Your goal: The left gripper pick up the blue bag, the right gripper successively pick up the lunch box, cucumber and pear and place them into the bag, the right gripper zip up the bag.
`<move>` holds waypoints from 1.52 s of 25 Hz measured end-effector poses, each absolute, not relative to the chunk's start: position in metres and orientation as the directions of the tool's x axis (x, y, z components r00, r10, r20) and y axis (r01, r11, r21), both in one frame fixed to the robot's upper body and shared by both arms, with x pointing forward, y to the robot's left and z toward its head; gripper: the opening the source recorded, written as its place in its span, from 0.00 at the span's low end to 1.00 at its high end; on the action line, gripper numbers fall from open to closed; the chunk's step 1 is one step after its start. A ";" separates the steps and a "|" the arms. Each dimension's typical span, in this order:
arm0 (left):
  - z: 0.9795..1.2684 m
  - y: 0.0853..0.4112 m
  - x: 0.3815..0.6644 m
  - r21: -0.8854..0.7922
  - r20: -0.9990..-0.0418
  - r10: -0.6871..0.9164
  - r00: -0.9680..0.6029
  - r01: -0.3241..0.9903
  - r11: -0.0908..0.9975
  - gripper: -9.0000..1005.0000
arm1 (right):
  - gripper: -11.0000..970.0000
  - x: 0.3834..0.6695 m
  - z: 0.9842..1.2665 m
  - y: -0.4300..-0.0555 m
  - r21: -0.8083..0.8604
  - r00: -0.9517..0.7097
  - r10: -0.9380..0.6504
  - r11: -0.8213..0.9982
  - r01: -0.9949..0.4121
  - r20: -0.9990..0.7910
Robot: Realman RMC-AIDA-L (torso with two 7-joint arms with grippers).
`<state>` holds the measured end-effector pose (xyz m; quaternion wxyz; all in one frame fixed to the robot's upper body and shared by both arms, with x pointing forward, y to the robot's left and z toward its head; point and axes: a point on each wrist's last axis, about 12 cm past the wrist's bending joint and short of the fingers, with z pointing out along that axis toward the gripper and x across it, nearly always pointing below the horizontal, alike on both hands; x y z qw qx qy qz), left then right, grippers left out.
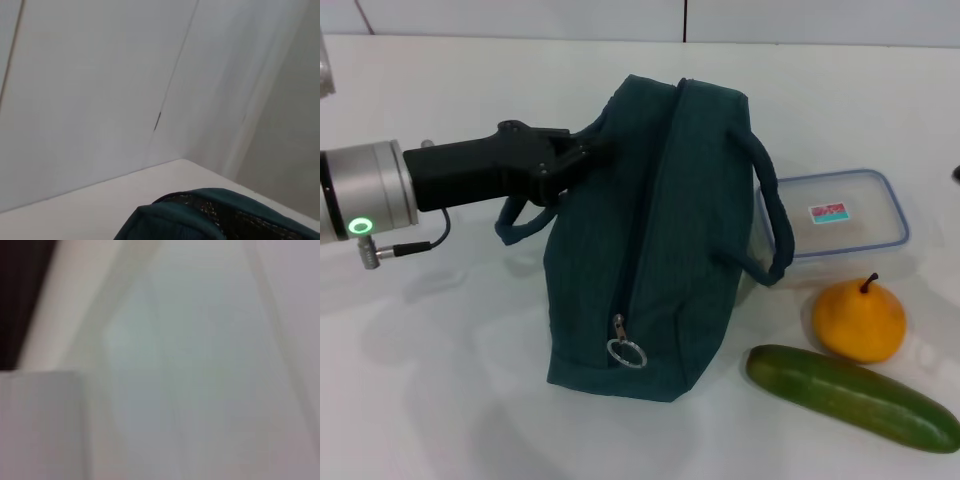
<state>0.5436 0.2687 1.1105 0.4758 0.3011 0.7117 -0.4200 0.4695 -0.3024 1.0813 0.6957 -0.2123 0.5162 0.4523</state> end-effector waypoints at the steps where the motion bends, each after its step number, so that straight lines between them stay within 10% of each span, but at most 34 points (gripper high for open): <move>1: 1.110 0.268 0.544 -0.298 -0.935 0.036 -0.354 0.834 0.464 0.06 | 0.81 0.466 1.078 -0.302 0.192 0.065 0.428 0.529 -0.826 -0.901; 16: 1.114 0.255 0.551 -0.200 -0.954 0.122 -0.273 0.887 0.417 0.05 | 0.81 0.475 1.032 -0.294 0.754 -0.254 0.737 0.491 -0.436 -0.627; 38: 1.112 0.253 0.551 -0.181 -0.953 0.152 -0.262 0.895 0.408 0.06 | 0.79 0.496 1.009 -0.275 0.898 -0.388 0.810 0.406 -0.169 -0.439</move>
